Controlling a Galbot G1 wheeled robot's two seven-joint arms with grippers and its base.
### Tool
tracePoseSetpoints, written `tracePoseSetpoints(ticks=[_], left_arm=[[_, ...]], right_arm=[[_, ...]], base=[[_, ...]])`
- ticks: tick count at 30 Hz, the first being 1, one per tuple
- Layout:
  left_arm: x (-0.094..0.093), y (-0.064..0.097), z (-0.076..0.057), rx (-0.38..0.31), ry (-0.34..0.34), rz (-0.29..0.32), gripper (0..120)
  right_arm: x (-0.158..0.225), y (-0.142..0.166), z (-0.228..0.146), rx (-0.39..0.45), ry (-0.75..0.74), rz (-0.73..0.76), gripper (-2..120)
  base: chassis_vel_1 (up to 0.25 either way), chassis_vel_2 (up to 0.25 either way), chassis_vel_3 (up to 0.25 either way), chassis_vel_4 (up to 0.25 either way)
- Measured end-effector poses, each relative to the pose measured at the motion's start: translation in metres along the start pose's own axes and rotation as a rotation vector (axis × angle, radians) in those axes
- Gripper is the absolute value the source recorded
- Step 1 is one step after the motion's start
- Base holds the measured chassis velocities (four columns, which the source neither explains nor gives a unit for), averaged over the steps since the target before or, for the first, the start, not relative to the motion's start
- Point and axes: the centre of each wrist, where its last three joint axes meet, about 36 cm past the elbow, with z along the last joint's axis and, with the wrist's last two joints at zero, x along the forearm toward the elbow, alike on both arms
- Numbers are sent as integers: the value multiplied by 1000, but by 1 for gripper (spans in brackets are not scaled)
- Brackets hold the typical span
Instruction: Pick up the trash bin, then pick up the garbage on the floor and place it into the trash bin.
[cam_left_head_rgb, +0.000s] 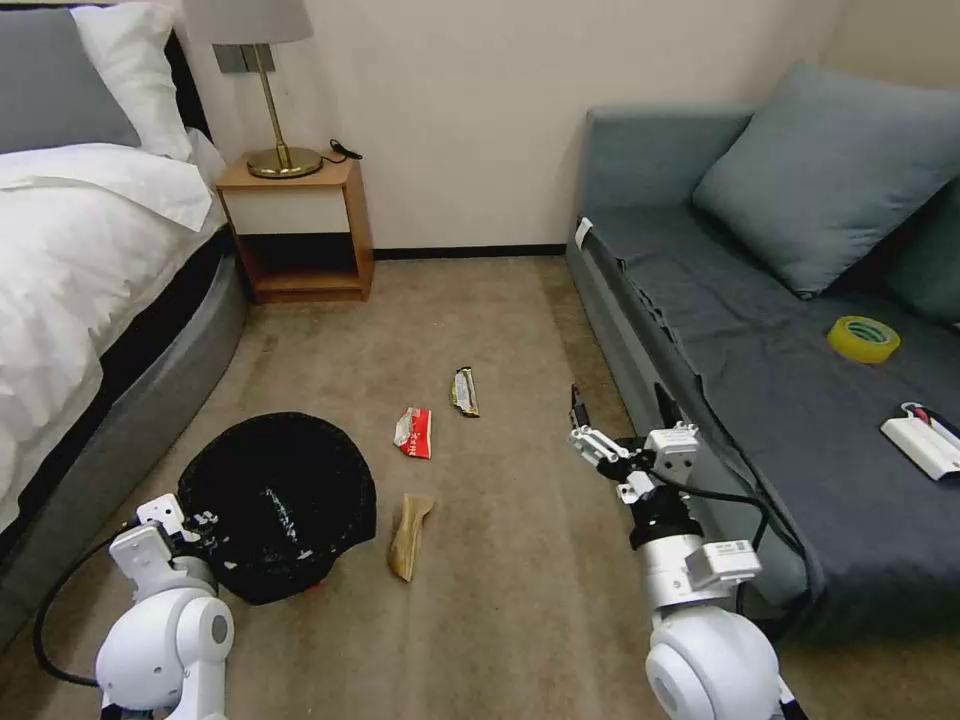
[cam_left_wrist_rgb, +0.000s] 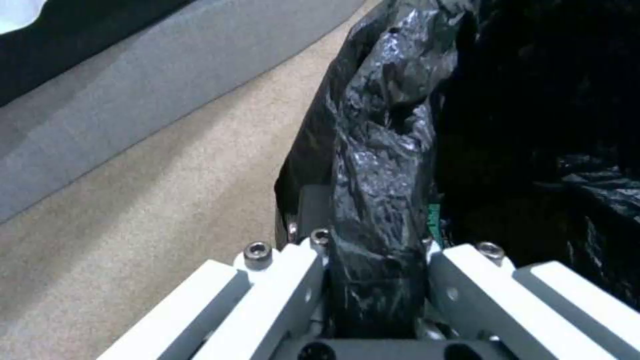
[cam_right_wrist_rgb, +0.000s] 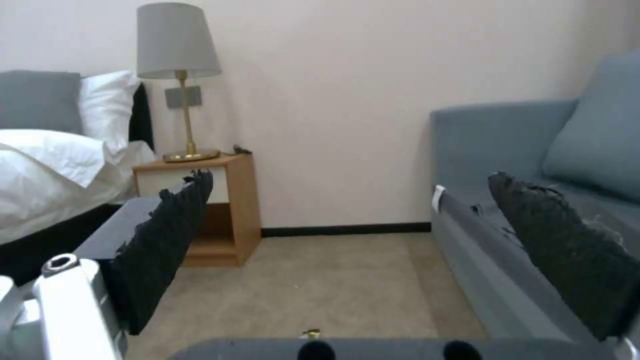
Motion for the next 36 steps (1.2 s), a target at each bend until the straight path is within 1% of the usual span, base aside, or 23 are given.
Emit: tracePoseSetpoints(ticks=[5,9,19,23,26,28,30,31,33,36], left_arm=[[1,0,0,2,-1,-2,3],[1,0,0,5,-2,-1,3],[1,0,0,6,-2,-3,3],[2,0,-1,7,-4,-2,3],[3,0,-1,7,-4,-2,3],[4,0,-1,5,-5,-2,3],[5,0,0,4,-5,-3,3],[5,0,0,4,-5,-3,3],[7,0,1,3,-4,-5,3],[12,2,4,-1,-6,-12,3]], right_arm=[[0,1,1,-2,0,-6,100],[-1,1,2,-4,-1,-11,100],[-5,4,6,-19,-6,-24,100],[-12,5,10,-40,9,-42,100],[-19,6,12,-47,42,-49,100],[-39,11,18,-74,134,-54,100],[-62,21,27,-79,221,-67,100],[-62,21,27,-79,221,-67,100],[-76,32,40,-60,311,-80,100],[-88,61,66,-28,469,-133,100]], base=[[-87,82,68,-85],[-155,159,160,-166],[-219,208,223,-206],[-131,132,92,-127],[0,0,0,0],[24,-28,-22,21],[45,-45,-43,65],[41,-34,-43,56],[20,-7,-3,28],[0,0,0,0]])
